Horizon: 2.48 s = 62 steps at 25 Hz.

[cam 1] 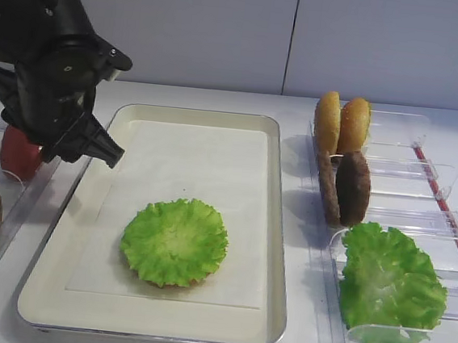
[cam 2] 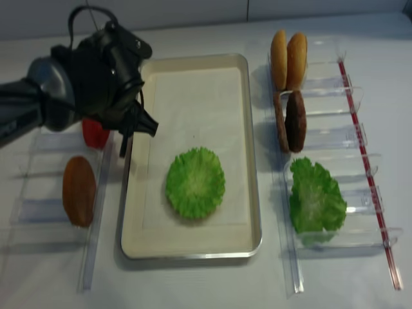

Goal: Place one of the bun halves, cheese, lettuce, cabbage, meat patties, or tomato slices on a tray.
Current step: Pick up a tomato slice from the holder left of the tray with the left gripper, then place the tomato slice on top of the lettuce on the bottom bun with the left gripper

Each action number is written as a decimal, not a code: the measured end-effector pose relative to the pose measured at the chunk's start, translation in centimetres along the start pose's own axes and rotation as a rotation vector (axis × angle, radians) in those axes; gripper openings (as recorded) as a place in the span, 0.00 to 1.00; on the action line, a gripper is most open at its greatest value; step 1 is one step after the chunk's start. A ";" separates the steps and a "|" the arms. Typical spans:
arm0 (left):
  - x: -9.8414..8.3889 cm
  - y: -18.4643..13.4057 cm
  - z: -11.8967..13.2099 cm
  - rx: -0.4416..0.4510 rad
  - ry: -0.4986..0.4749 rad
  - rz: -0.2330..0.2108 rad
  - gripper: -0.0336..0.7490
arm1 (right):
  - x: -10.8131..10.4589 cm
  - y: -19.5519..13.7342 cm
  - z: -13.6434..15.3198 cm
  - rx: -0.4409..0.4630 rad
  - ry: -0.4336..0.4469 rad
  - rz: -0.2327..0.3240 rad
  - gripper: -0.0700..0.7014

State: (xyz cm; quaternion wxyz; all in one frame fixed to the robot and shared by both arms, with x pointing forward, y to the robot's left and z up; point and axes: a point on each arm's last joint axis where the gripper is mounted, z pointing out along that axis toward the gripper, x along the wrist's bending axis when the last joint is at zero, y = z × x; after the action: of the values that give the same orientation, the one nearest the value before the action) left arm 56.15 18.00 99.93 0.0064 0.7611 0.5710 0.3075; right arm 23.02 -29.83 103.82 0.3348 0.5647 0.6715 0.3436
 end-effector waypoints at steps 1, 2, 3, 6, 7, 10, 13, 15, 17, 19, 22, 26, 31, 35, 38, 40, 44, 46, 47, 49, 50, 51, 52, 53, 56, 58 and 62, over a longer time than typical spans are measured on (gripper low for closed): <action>0.0 0.0 0.2 0.008 0.003 -0.001 0.47 | 0.0 0.0 0.0 0.000 0.000 0.000 0.69; 0.1 -0.1 0.4 0.014 0.006 -0.003 0.47 | 0.0 0.0 0.0 0.000 0.000 0.000 0.69; 0.2 0.0 0.5 0.015 0.009 -0.002 0.47 | 0.0 0.0 0.0 0.000 0.000 0.000 0.69; 0.3 0.0 0.6 0.016 0.014 -0.002 0.44 | 0.0 0.0 0.0 0.000 0.000 0.000 0.69; 0.2 0.0 0.7 0.016 0.014 -0.001 0.42 | 0.0 0.0 0.0 0.000 0.000 0.002 0.69; 0.2 0.1 0.6 0.010 0.010 -0.002 0.33 | 0.0 0.0 0.0 0.000 0.000 0.002 0.69; 0.3 0.1 0.6 0.007 0.014 0.000 0.24 | 0.0 0.0 0.0 0.000 0.000 0.002 0.69; 0.3 0.1 0.6 0.002 0.018 0.004 0.18 | 0.0 0.0 0.0 0.000 0.000 0.002 0.69; 0.4 0.2 0.6 -0.005 0.027 0.014 0.12 | 0.0 0.0 0.0 0.000 0.000 0.002 0.69; 0.5 0.2 0.6 -0.008 0.041 0.024 0.10 | 0.0 0.0 0.0 0.000 0.000 0.002 0.69; 0.6 0.3 0.5 -0.016 0.052 0.033 0.10 | 0.0 0.0 0.0 0.000 0.000 0.002 0.69; 1.6 0.4 -0.9 -0.054 0.056 0.013 0.10 | 0.0 0.0 0.0 0.000 0.000 0.002 0.69; 3.2 0.2 -3.8 -0.115 0.036 -0.053 0.10 | 0.0 0.0 0.0 0.000 0.000 0.002 0.69; 3.7 -0.4 -6.6 -0.158 -0.031 -0.094 0.10 | 0.0 0.0 0.0 0.000 0.000 0.002 0.69; 3.8 -1.0 -8.5 -0.173 -0.122 -0.106 0.10 | 0.0 0.0 0.0 0.000 0.000 0.002 0.69; 4.0 -1.4 -9.4 -0.181 -0.163 -0.121 0.10 | 0.0 0.0 0.0 0.000 0.000 0.002 0.69; 4.2 -2.2 -10.7 -0.187 -0.240 -0.151 0.10 | 0.0 0.0 0.0 0.000 0.000 0.002 0.69; 3.9 -2.9 -10.9 -0.173 -0.294 -0.163 0.10 | 0.0 0.0 0.0 0.000 0.000 0.002 0.69; 3.8 -3.3 -11.0 -0.173 -0.315 -0.166 0.10 | 0.0 0.0 0.0 0.000 0.000 0.002 0.69; 3.5 -4.4 -10.8 -0.165 -0.350 -0.174 0.10 | 0.0 0.0 0.0 0.000 0.000 0.002 0.69; 3.4 -4.8 -10.8 -0.169 -0.367 -0.180 0.10 | 0.0 0.0 0.0 0.000 0.000 0.002 0.69; 3.2 -5.4 -10.7 -0.166 -0.387 -0.188 0.10 | 0.0 0.0 0.0 0.000 0.000 0.002 0.69; 3.1 -5.9 -10.7 -0.172 -0.411 -0.198 0.10 | 0.0 0.0 0.0 0.000 0.000 0.002 0.69; 3.0 -6.3 -10.8 -0.178 -0.438 -0.204 0.10 | 0.0 0.0 0.0 0.000 0.000 0.002 0.69; 2.2 -7.1 -10.9 -0.194 -0.530 -0.208 0.10 | 0.0 0.0 0.0 0.000 0.000 0.002 0.69; 1.6 -7.3 -10.9 -0.203 -0.589 -0.196 0.10 | 0.0 0.0 0.0 0.000 0.000 0.002 0.69; 0.8 -7.7 -10.6 -0.187 -0.701 -0.199 0.10 | 0.0 0.0 0.0 0.000 0.000 0.002 0.69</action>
State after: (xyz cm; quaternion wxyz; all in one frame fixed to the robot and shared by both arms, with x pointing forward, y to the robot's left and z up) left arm 44.53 17.79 106.16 0.3008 0.7572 0.5746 0.0771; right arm 23.02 -29.83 103.82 0.3345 0.5653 0.6710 0.3439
